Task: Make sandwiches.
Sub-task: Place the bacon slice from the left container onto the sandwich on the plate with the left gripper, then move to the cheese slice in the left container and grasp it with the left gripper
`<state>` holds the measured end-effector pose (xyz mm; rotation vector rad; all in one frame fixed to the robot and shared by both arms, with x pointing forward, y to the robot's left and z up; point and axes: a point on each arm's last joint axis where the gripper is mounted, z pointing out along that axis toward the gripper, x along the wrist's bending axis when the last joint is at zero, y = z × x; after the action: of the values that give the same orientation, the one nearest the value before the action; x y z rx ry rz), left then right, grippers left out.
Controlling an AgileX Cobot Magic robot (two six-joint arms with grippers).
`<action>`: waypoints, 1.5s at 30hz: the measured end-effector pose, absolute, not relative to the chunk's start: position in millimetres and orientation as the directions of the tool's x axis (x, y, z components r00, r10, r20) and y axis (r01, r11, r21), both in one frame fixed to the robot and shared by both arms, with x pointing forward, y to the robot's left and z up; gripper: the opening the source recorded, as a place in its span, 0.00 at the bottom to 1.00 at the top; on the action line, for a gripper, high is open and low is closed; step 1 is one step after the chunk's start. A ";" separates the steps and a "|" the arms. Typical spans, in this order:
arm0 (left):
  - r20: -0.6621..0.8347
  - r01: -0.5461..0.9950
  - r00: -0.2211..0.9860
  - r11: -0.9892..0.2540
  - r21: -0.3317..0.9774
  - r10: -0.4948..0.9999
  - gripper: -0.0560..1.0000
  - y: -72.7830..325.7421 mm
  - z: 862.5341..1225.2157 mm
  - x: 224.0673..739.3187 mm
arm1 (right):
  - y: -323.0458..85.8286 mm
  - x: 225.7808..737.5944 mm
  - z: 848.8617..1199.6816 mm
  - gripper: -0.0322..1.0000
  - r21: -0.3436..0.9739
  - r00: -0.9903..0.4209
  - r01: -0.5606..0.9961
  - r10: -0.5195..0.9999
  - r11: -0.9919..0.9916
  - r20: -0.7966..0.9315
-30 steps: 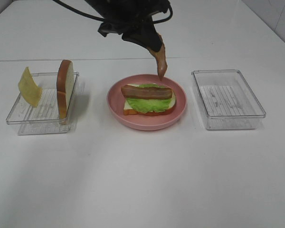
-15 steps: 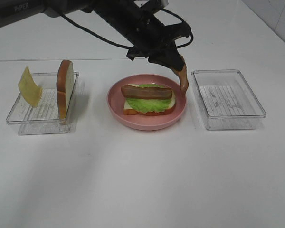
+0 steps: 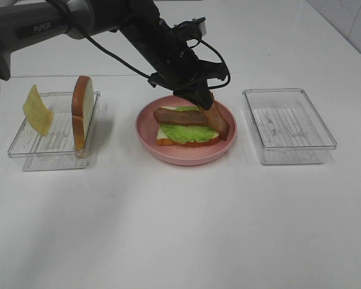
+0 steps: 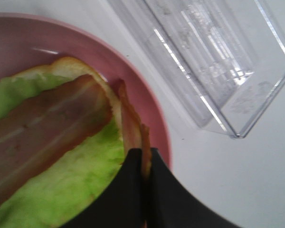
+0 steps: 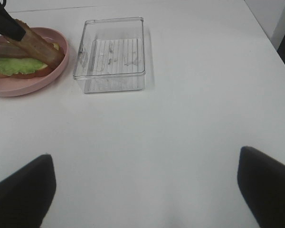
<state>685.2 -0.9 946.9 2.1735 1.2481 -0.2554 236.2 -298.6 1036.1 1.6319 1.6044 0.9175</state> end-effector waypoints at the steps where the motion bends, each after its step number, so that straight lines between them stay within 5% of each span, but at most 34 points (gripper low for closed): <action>1: -0.408 0.824 0.547 -0.385 0.415 0.731 0.05 1.9 945.5 686.7 | -298.6 236.2 1036.1 0.98 0.845 0.000 0.534 1.000 -0.026 0.031; 15: -0.199 0.805 0.540 -0.434 0.404 0.817 0.05 18.8 938.6 695.7 | -298.6 236.2 1036.1 0.98 0.845 0.000 0.534 1.000 -0.026 0.031; 28: -0.174 0.809 0.521 -0.419 0.412 0.836 0.08 20.9 938.5 698.2 | -298.6 236.2 1036.1 0.98 0.845 0.000 0.534 1.000 -0.026 0.031; 30: -0.173 0.811 0.517 -0.415 0.412 0.838 0.15 21.1 938.4 698.3 | -298.6 236.2 1036.1 0.98 0.845 0.000 0.534 1.000 -0.026 0.031; 32: -0.163 0.815 0.507 -0.410 0.410 0.846 0.38 22.3 938.2 699.0 | -298.6 236.2 1036.1 0.98 0.845 0.000 0.534 1.000 -0.026 0.031; 33: -0.163 0.815 0.507 -0.410 0.410 0.846 0.38 22.3 938.2 699.0 | -298.6 236.2 1036.1 0.98 0.845 0.000 0.534 1.000 -0.026 0.031; 34: -0.145 0.816 0.499 -0.408 0.409 0.854 0.58 23.9 938.0 700.0 | -298.6 236.2 1036.1 0.98 0.845 0.000 0.534 1.000 -0.026 0.031; 35: -0.134 0.814 0.499 -0.410 0.410 0.856 0.70 24.7 938.4 700.4 | -298.6 236.2 1036.1 0.98 0.845 0.000 0.534 1.000 -0.026 0.031; 36: -0.134 0.814 0.499 -0.410 0.410 0.856 0.70 24.7 938.4 700.4 | -298.6 236.2 1036.1 0.98 0.845 0.000 0.534 1.000 -0.026 0.031; 37: -0.110 0.806 0.503 -0.420 0.417 0.857 0.88 26.6 941.9 701.0 | -298.6 236.2 1036.1 0.98 0.845 0.000 0.534 1.000 -0.026 0.031; 45: -0.074 0.775 0.514 -0.425 0.468 0.855 0.99 32.4 985.8 695.2 | -298.6 236.2 1036.1 0.98 0.845 0.000 0.534 1.000 -0.026 0.031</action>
<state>695.2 32.4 985.8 2.3119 1.3361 0.2422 236.2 -298.6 1036.1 1.6319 1.6044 0.9175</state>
